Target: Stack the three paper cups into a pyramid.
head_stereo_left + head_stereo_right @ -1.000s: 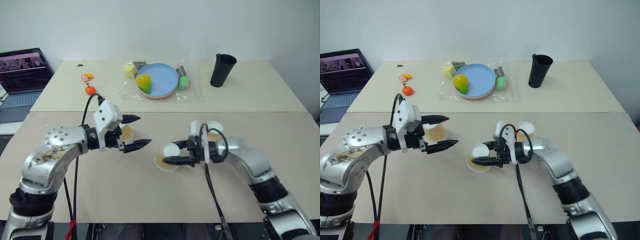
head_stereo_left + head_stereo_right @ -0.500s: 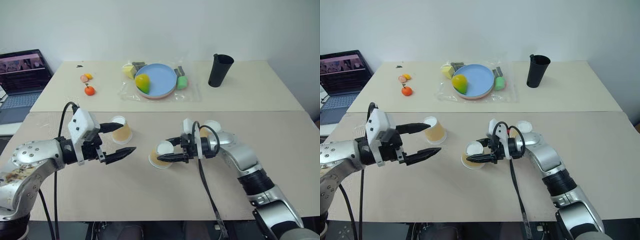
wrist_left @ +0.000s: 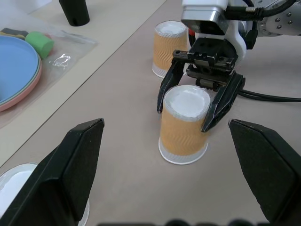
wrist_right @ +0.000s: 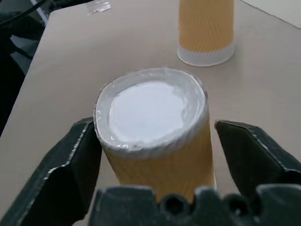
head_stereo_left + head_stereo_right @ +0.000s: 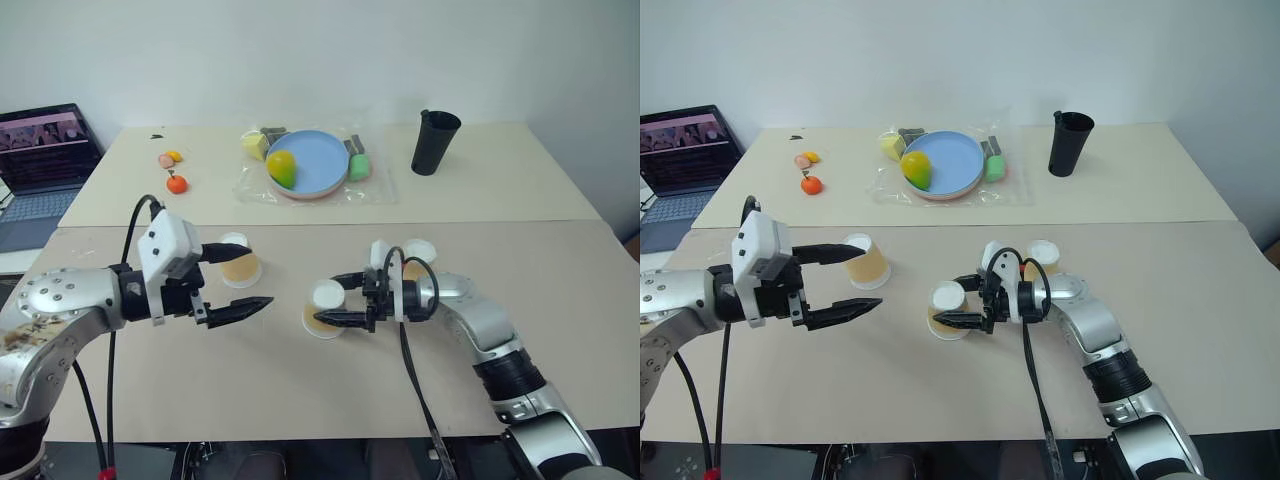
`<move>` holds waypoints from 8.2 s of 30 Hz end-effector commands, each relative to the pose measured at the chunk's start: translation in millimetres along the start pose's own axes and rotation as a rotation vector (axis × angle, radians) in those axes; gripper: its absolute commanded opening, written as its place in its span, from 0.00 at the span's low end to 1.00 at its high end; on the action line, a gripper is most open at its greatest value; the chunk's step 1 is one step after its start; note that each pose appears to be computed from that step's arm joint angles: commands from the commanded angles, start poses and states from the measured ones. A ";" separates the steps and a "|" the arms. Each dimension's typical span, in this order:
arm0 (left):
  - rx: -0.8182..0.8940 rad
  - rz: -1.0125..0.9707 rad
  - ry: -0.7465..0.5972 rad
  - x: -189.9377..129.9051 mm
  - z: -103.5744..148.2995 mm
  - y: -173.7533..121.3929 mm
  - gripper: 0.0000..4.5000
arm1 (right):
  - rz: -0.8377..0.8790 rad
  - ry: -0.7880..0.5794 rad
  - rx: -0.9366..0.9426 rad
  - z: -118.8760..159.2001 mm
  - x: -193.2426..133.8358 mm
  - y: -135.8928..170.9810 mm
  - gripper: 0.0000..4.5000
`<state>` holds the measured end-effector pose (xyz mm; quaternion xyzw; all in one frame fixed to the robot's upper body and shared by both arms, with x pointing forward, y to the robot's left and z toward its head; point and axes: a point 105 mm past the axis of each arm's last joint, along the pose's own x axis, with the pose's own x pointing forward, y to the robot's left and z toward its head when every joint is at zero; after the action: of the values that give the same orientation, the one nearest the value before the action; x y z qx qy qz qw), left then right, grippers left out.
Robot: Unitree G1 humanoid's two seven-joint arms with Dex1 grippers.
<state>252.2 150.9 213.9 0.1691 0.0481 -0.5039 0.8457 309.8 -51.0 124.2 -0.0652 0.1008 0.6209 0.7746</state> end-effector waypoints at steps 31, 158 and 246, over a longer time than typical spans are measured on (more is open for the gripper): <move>0.074 -0.218 -0.088 34.9 18.1 19.8 1.00 | -0.835 0.018 -0.003 -15.3 -196.1 -26.8 0.97; -0.244 0.023 -0.133 -0.2 -31.1 28.1 1.00 | -0.342 0.045 -0.033 26.0 -156.1 6.6 0.99; -0.113 -0.538 -0.320 64.4 61.0 17.3 0.59 | -0.349 0.095 0.036 6.9 -167.6 46.2 1.00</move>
<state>299.2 86.8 236.1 0.0298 0.0166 -0.7077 0.7056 236.6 -203.9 161.8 -0.0784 0.1525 0.4580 0.8723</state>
